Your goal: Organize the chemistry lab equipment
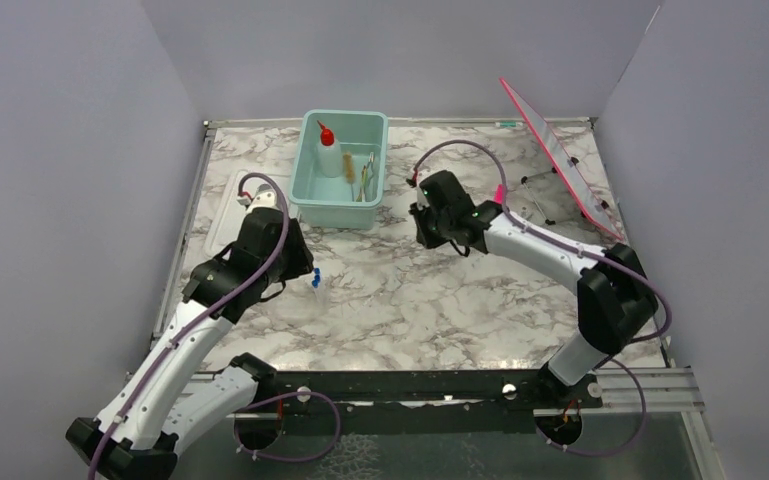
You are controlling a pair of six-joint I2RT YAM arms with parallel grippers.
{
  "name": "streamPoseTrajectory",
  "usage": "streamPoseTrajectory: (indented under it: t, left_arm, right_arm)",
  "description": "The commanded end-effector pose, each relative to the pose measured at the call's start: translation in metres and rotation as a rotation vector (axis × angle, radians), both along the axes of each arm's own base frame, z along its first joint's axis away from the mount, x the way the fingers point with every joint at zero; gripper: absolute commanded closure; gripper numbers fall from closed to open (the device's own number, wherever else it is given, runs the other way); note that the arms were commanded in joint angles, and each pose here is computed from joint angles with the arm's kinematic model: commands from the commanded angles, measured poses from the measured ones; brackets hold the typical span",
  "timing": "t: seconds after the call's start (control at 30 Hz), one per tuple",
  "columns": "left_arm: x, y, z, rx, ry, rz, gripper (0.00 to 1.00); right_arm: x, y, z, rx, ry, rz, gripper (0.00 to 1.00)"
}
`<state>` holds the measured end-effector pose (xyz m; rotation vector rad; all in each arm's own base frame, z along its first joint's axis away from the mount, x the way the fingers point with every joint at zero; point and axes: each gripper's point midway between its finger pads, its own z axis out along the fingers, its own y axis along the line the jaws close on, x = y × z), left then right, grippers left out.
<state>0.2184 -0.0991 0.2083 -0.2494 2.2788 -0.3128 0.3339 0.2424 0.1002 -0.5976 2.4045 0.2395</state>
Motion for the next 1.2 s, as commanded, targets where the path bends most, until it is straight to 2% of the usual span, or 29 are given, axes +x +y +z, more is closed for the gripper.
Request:
streamPoseTrajectory:
  t: [0.0, 0.13, 0.23, 0.4, 0.7, 1.17]
  left_arm:
    - [-0.010, -0.012, -0.032, -0.005, 0.131, -0.045, 0.54]
    - [-0.014, -0.014, -0.058, 0.031, 0.204, -0.079, 0.58]
    - [-0.017, -0.020, -0.071, 0.023, 0.246, -0.108, 0.65]
    - [-0.019, -0.013, -0.083, 0.049, 0.264, -0.083, 0.69]
    - [0.003, -0.003, -0.082, 0.113, 0.192, -0.018, 0.70]
    - [0.002, -0.002, -0.102, 0.138, 0.237, -0.027, 0.72]
  right_arm:
    - [-0.010, 0.061, 0.050, 0.238, -0.156, 0.040, 0.92]
    - [-0.033, 0.096, 0.078, 0.336, -0.258, 0.124, 0.92]
    - [-0.044, 0.113, 0.096, 0.396, -0.319, 0.173, 0.92]
    - [-0.052, 0.122, 0.107, 0.436, -0.346, 0.224, 0.91]
    - [-0.061, 0.126, 0.111, 0.464, -0.347, 0.267, 0.91]
    - [-0.070, 0.120, 0.108, 0.471, -0.333, 0.275, 0.91]
